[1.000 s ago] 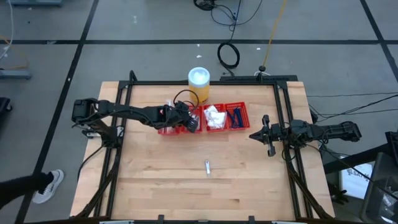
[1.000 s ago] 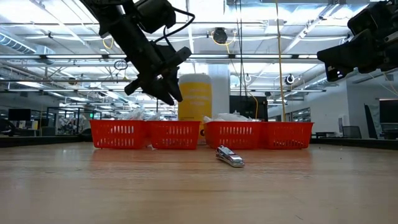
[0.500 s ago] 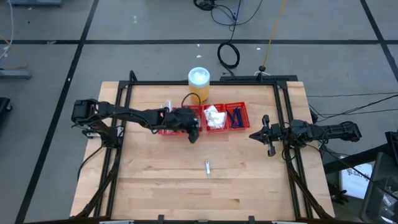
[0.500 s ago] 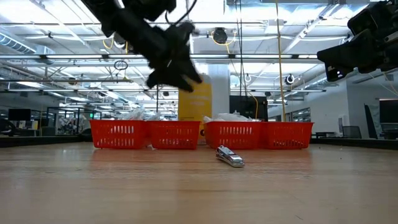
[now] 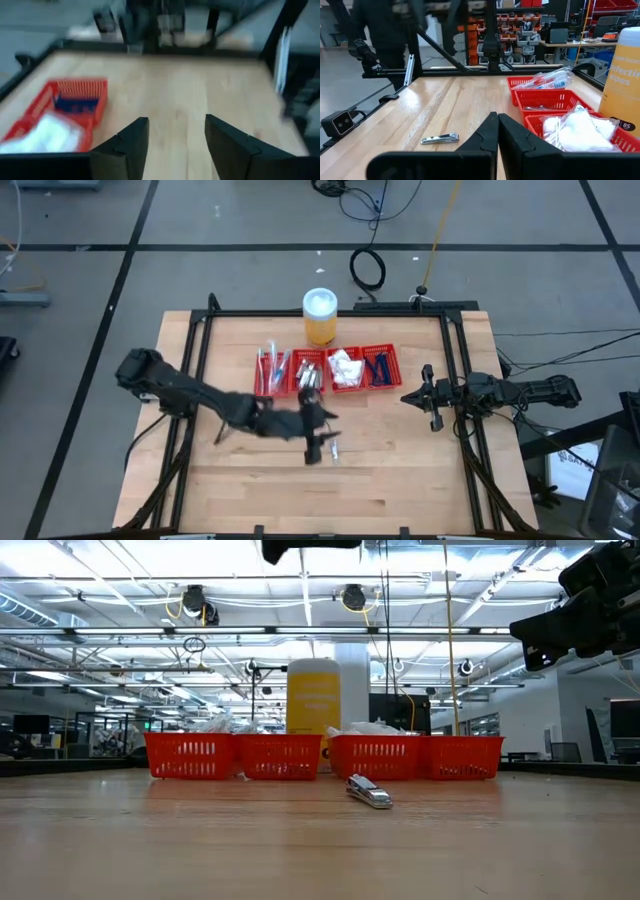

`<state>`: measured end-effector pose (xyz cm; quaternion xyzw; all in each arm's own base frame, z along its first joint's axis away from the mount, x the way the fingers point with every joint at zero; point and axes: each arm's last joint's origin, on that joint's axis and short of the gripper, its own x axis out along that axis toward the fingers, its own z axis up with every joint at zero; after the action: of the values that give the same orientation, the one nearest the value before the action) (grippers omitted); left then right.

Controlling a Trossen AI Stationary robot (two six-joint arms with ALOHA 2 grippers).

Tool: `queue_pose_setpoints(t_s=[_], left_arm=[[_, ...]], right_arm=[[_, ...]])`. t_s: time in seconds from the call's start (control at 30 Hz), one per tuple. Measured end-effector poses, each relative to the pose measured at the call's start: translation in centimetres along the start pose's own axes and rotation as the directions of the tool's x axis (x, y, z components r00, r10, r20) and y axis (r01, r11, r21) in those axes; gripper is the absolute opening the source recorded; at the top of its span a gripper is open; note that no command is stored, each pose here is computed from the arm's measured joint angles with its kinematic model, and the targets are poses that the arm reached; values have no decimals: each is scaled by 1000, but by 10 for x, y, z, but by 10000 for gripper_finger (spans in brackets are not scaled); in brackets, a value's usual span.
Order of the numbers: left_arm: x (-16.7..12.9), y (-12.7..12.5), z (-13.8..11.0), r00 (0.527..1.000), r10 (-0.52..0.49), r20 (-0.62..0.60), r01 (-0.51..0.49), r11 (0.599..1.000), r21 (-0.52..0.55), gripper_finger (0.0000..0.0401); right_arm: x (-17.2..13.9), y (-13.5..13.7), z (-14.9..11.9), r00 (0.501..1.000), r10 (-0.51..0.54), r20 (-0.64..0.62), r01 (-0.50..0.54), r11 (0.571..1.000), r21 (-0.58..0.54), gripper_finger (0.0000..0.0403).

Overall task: Pick & Place Travel size toiletries
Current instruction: Put the silver nail clippers into the middle left red basket

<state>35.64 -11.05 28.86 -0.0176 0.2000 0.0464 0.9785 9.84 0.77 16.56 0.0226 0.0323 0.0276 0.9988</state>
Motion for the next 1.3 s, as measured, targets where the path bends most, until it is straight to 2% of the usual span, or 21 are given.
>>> queue_pose_setpoints(t_s=[0.13, 0.23, 0.3, 0.4, 0.47, 0.53, 0.63, 0.77, 0.83, 0.97, 1.07, 1.23, 1.3], left_arm=[[24, -28, -2, 984, 33, -173, -25, 999, 46, 226], [55, -41, -17, 944, 28, -328, -16, 999, 42, 256], [72, -45, -30, 900, 20, -436, -1, 999, 45, 272], [92, -45, -43, 852, 14, -523, -21, 1000, -8, 286], [101, -42, -51, 820, 24, -573, -75, 995, -65, 288], [110, -38, -59, 805, 25, -593, -138, 980, -146, 287], [117, -31, -64, 785, 4, -620, -223, 935, -276, 278], [124, -26, -68, 757, -92, -647, -245, 878, -412, 262], [130, -26, -70, 761, -134, -635, -233, 857, -460, 254], [138, -27, -76, 764, -166, -623, -223, 839, -497, 240], [145, -25, -88, 734, -167, -659, -274, 814, -512, 231], [144, -21, -92, 702, -164, -694, -350, 768, -536, 216], [141, -21, -95, 681, -156, -715, -374, 766, -523, 211]], right_arm=[[0, 0, 0, 1000, -1, 5, 1, 1000, 0, 0], [0, 0, 0, 1000, -3, 3, 3, 1000, 0, 0], [1, 0, 0, 1000, -4, 0, 4, 1000, 0, 0], [1, 0, 0, 1000, -4, -2, 4, 1000, 8, 0], [1, 0, 0, 1000, -3, -4, 3, 1000, 15, 0], [1, 0, 0, 1000, 1, -5, -1, 1000, 15, 0], [1, 0, -1, 1000, 2, -8, -2, 1000, 15, 0], [1, 0, 0, 1000, 3, -7, -3, 1000, 15, 0], [1, 0, 0, 1000, 3, -7, -3, 1000, 15, 0], [1, 0, 0, 1000, 4, -7, -4, 1000, 15, 0], [1, 0, -1, 1000, 4, -9, -4, 1000, 18, 0], [1, 0, -1, 1000, 5, -13, -4, 1000, 18, 0], [1, 0, -1, 1000, 5, -14, -4, 1000, 18, 0]])
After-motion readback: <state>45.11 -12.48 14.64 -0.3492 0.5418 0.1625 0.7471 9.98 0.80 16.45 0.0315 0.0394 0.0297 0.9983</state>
